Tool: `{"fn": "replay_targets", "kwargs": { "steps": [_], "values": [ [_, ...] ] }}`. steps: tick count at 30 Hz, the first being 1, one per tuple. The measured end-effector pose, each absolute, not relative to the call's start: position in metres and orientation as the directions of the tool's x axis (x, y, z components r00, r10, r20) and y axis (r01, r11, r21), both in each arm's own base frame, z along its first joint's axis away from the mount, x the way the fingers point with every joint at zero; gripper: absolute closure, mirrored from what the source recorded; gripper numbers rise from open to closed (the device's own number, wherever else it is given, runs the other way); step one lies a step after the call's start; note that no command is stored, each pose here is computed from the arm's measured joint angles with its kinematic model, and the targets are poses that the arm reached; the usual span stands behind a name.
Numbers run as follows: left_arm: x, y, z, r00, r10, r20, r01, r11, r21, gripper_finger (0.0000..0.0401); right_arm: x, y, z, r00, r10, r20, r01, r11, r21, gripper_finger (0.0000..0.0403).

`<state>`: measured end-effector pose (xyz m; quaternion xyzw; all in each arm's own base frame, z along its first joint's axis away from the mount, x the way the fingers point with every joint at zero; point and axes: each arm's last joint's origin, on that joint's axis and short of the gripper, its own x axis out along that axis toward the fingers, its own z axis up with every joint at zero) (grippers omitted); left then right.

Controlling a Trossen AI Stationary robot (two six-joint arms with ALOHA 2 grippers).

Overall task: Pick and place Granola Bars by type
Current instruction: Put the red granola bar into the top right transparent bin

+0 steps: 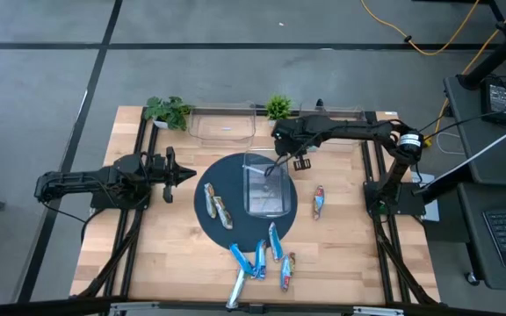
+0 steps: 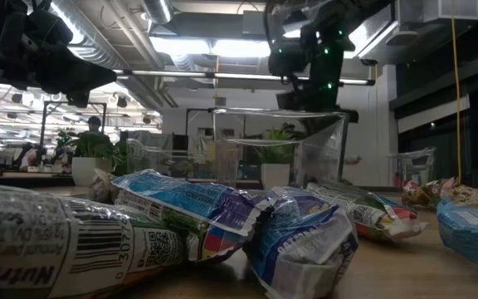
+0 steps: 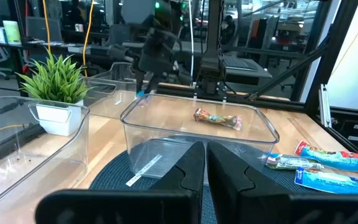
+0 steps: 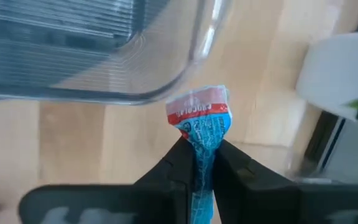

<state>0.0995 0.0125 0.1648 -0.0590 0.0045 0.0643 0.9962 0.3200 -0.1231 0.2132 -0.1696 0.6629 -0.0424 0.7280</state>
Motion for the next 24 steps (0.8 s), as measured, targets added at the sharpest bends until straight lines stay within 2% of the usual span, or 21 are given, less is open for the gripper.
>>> {"fn": "replay_targets", "kwargs": {
  "steps": [7, 11, 18, 24],
  "values": [
    [0.1, 0.013, 0.165, 0.992, 0.127, -0.016, -0.128, 0.985, -0.117, 0.0389, 0.316, -0.119, 0.242, 0.057, -0.184, -0.981, -0.017, 0.983, -0.185, 0.0357],
    [0.1, 0.013, 0.165, 0.992, 0.128, -0.016, -0.129, 0.985, -0.117, 0.0389, 0.311, -0.116, 0.257, 0.076, -0.15, -0.986, 0.038, 0.988, -0.147, 0.0357],
    [0.1, 0.013, 0.165, 0.992, 0.128, -0.016, -0.129, 0.985, -0.117, 0.0389, 0.284, -0.105, 0.309, 0.26, -0.193, -0.946, 0.124, 0.978, -0.165, 0.0357],
    [0.1, 0.013, 0.165, 0.992, 0.128, -0.017, -0.129, 0.985, -0.117, 0.0391, 0.236, -0.094, 0.372, 0.497, -0.298, -0.815, 0.244, 0.949, -0.199, 0.0357]
  ]
}}
